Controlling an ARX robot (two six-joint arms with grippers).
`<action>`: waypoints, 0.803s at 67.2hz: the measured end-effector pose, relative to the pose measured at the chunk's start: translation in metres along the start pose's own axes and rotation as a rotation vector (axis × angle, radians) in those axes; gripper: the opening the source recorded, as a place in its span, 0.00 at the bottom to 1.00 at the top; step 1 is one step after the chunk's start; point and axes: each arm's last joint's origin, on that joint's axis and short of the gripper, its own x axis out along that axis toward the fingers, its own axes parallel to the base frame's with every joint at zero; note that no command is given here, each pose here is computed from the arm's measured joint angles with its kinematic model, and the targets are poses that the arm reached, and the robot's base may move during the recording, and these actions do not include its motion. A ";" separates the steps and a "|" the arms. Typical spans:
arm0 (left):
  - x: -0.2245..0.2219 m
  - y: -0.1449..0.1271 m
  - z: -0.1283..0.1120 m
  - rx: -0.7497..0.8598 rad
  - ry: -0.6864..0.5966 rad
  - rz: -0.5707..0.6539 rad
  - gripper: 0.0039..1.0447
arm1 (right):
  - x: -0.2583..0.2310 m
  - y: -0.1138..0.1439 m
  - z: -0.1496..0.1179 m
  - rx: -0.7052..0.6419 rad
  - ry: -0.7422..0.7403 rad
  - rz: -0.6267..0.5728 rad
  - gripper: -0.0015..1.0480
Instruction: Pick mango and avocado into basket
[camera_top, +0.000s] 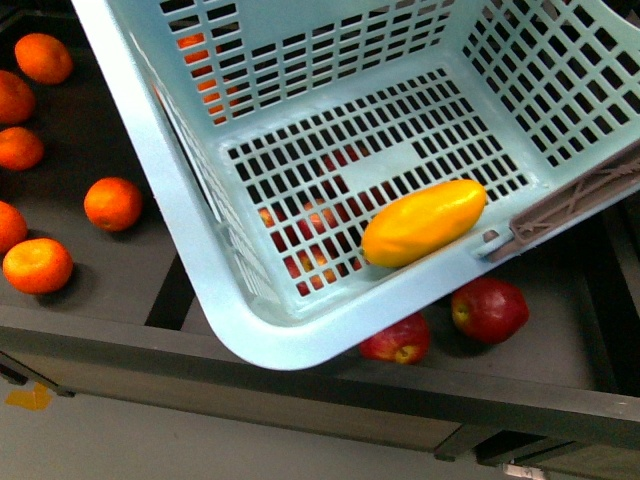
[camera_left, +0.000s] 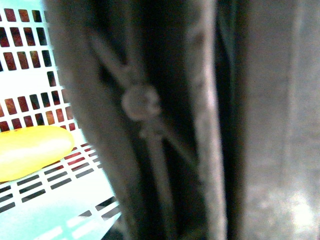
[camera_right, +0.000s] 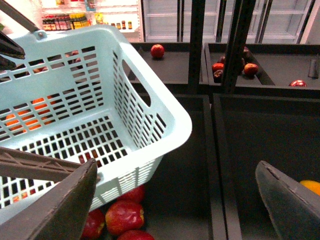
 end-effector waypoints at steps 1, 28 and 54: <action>0.000 0.000 -0.001 0.000 0.007 -0.004 0.13 | 0.000 0.000 0.000 0.000 0.000 0.000 0.92; 0.000 0.002 0.005 -0.006 -0.026 0.014 0.13 | 0.000 0.000 0.000 0.000 0.000 0.003 0.92; 0.000 0.002 0.005 -0.006 -0.019 0.010 0.13 | 0.000 0.000 -0.001 0.000 0.001 0.004 0.92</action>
